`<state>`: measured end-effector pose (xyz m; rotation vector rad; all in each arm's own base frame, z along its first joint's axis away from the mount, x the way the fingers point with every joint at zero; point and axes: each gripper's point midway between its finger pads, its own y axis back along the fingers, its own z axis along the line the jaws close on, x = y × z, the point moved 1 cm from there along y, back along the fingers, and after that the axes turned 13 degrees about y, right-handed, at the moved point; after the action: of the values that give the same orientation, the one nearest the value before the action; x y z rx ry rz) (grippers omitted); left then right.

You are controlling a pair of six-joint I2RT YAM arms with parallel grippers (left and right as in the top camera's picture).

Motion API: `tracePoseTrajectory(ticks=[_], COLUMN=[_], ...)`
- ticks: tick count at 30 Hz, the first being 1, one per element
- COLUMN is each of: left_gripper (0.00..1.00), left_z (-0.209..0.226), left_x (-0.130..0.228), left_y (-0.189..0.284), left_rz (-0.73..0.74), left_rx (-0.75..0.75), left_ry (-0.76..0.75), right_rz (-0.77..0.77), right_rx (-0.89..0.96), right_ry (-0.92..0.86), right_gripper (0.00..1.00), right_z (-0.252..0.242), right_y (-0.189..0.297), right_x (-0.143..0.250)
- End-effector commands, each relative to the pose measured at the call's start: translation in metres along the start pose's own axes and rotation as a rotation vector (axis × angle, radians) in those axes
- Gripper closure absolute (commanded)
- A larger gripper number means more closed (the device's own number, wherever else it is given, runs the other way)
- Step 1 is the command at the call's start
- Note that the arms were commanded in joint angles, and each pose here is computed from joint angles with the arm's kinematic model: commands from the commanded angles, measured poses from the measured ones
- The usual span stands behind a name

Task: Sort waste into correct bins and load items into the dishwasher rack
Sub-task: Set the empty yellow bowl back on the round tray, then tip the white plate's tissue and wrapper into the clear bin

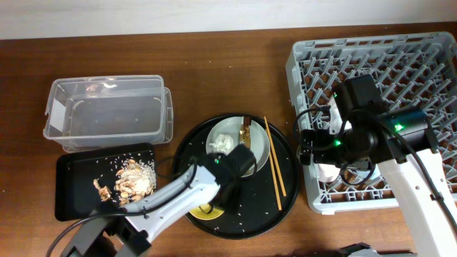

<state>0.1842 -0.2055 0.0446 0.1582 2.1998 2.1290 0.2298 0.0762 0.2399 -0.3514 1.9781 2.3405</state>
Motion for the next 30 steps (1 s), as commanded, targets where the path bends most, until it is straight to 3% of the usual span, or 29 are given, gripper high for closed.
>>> tracePoseTrajectory(ticks=[1, 5, 9, 12, 13, 16, 18, 21, 24, 30], left_gripper=[0.31, 0.3, 0.3, 0.31, 0.36, 0.78, 1.0, 1.0, 1.0, 1.0], left_z=[-0.008, -0.002, 0.0, -0.001, -0.001, 0.001, 0.003, 0.024, 0.067, 0.205], left_x=[-0.056, -0.12, -0.155, -0.162, -0.161, -0.158, -0.156, -0.168, -0.191, -0.208], left_y=[0.046, 0.063, 0.02, -0.004, -0.006, -0.007, 0.0, 0.056, 0.121, 0.146], left_rz=[-0.159, -0.355, -0.362, -0.345, -0.34, -0.325, -0.306, -0.314, -0.426, -0.51], left_rx=[0.046, 0.091, 0.091, 0.079, 0.076, 0.067, 0.051, 0.032, 0.058, -0.014], left_ry=[0.016, 0.085, 0.129, 0.133, 0.133, 0.132, 0.114, 0.128, 0.223, 0.535], right_rz=[-0.006, -0.007, -0.007, -0.004, -0.003, -0.003, -0.003, -0.003, -0.004, -0.008], right_rx=[0.003, 0.003, 0.003, 0.004, 0.004, 0.004, 0.004, 0.007, 0.007, 0.007], right_ry=[0.017, 0.017, 0.017, 0.017, 0.017, 0.017, 0.017, 0.017, 0.017, 0.017], right_gripper=[0.02, 0.02, 0.02, 0.02, 0.02, 0.02, 0.02, 0.01, 0.01, 0.0], right_z=[0.001, 0.001, 0.001, 0.001, 0.001, 0.001, 0.001, 0.0, 0.0, 0.001], right_y=[0.001, 0.001, 0.001, 0.001, 0.001, 0.001, 0.001, 0.001, 0.001, 0.001], right_x=[-0.001, -0.001, -0.001, 0.0, 0.0, 0.0, 0.0, 0.0, 0.0, -0.001])
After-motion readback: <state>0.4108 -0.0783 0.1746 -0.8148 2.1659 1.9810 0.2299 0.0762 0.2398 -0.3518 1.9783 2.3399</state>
